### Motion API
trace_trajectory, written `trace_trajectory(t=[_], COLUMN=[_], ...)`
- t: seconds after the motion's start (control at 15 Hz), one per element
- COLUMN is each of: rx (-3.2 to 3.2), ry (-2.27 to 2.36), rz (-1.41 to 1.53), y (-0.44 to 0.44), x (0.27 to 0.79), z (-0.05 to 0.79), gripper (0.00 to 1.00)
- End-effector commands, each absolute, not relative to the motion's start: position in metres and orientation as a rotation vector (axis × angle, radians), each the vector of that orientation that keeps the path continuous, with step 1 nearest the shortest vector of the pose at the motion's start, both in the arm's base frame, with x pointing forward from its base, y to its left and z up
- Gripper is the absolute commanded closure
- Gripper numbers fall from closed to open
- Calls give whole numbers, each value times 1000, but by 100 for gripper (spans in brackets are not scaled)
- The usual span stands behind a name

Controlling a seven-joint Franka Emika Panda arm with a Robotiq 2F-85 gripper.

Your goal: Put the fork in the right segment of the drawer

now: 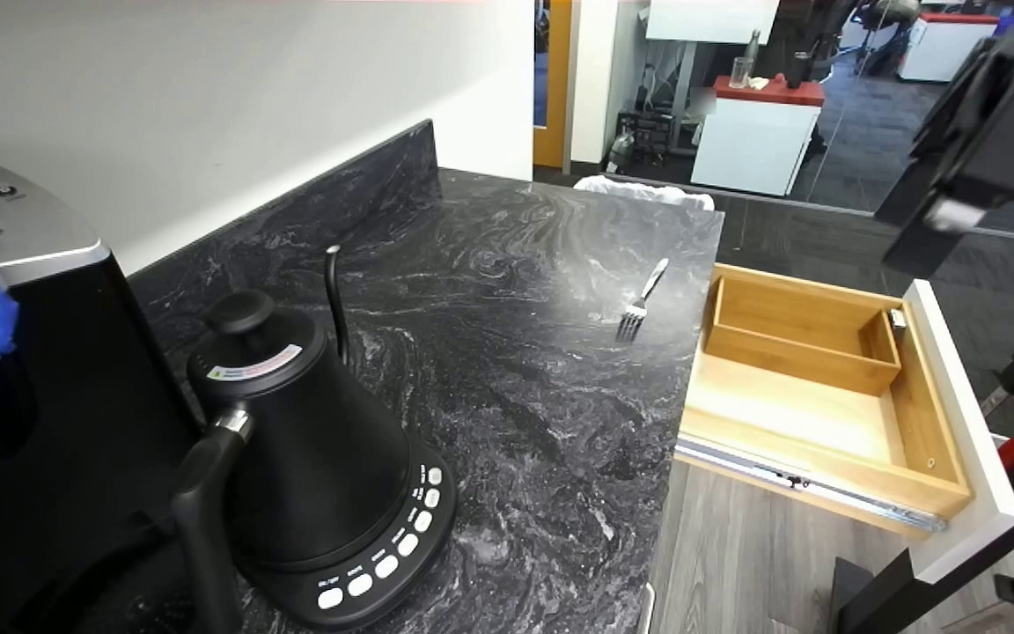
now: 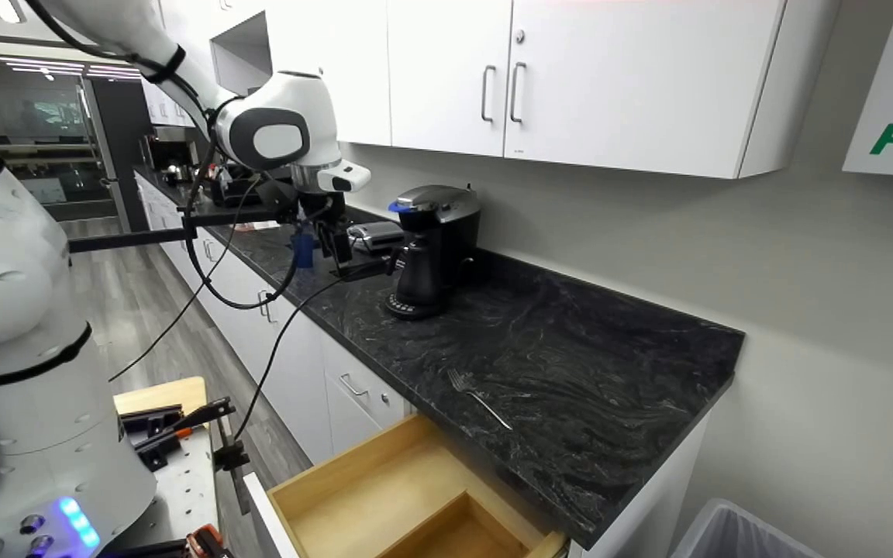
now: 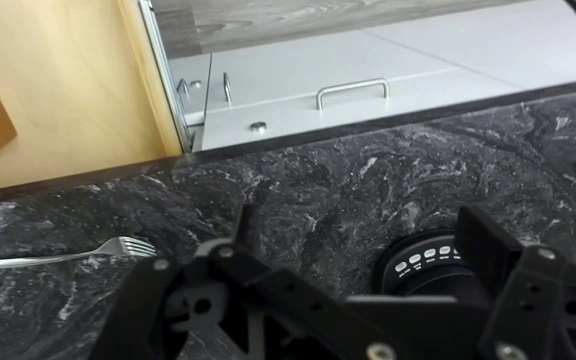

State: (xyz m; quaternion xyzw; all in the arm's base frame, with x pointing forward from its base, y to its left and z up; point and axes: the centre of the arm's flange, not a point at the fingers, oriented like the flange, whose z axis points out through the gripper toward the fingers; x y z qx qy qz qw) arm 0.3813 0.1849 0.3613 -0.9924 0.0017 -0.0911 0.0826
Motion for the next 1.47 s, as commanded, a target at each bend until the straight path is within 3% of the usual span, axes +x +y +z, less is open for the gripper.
trace_trajectory(t=[0.0, 0.13, 0.2, 1.4], rx=[-2994, -2966, -2956, -2996], ry=[235, 362, 216, 224], rz=[-436, -482, -423, -491], y=[235, 238, 208, 203], x=[440, 458, 419, 439], z=[309, 301, 318, 305], gripper=[0, 0, 0, 0])
